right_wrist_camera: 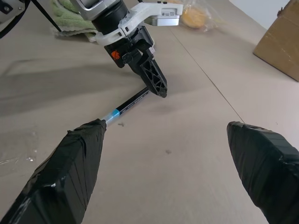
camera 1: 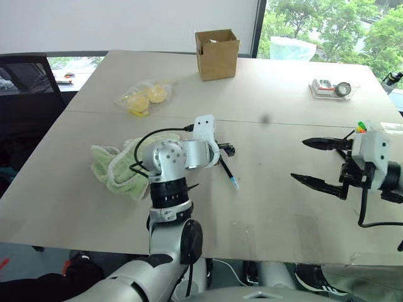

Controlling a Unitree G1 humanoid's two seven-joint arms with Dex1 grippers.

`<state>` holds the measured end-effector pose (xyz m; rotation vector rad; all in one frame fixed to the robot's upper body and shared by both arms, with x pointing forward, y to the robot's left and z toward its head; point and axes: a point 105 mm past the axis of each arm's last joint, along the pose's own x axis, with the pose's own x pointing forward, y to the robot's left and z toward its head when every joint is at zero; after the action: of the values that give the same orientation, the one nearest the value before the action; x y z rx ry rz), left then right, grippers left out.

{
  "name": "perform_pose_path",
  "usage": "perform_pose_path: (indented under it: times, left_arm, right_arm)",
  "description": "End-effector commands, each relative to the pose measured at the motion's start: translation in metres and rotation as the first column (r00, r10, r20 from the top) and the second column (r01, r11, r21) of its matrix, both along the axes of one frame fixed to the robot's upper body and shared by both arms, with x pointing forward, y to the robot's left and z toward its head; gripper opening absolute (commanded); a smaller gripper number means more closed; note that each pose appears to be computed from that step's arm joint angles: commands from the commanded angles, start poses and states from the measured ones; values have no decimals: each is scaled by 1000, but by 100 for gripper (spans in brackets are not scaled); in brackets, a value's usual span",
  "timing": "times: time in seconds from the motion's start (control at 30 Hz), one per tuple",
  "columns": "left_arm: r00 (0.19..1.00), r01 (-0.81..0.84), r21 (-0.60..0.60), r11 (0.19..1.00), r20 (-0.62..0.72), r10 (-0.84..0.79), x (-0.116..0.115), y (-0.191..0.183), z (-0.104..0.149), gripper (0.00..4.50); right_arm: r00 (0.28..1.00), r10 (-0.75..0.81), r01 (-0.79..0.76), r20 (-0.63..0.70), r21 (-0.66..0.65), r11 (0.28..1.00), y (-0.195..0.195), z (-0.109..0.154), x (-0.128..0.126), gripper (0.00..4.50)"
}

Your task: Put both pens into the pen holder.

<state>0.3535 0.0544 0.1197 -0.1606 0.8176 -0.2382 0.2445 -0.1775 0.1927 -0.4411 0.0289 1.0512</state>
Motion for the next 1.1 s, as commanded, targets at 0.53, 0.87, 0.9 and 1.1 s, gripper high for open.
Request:
perform_pose_path:
  times: [0.53,0.87,0.9,1.1]
  left_arm:
    - [967,245,-53,968,-67,-248,-17,8,-21,11]
    - [838,519,-553,651,479,-261,-36,26,98,11]
    - [822,538,-557,632,511,-250,-38,26,104,11]
    - [746,634,-472,613,584,-322,-53,15,107,11]
  right_arm:
    - [982,-104,124,-155,128,984,20,-3,-11,450]
    - [852,79,150,-518,385,910,77,-17,13,450]
    - [827,102,158,-554,402,902,82,-19,17,450]
    - [750,209,147,-627,467,872,103,-7,38,450]
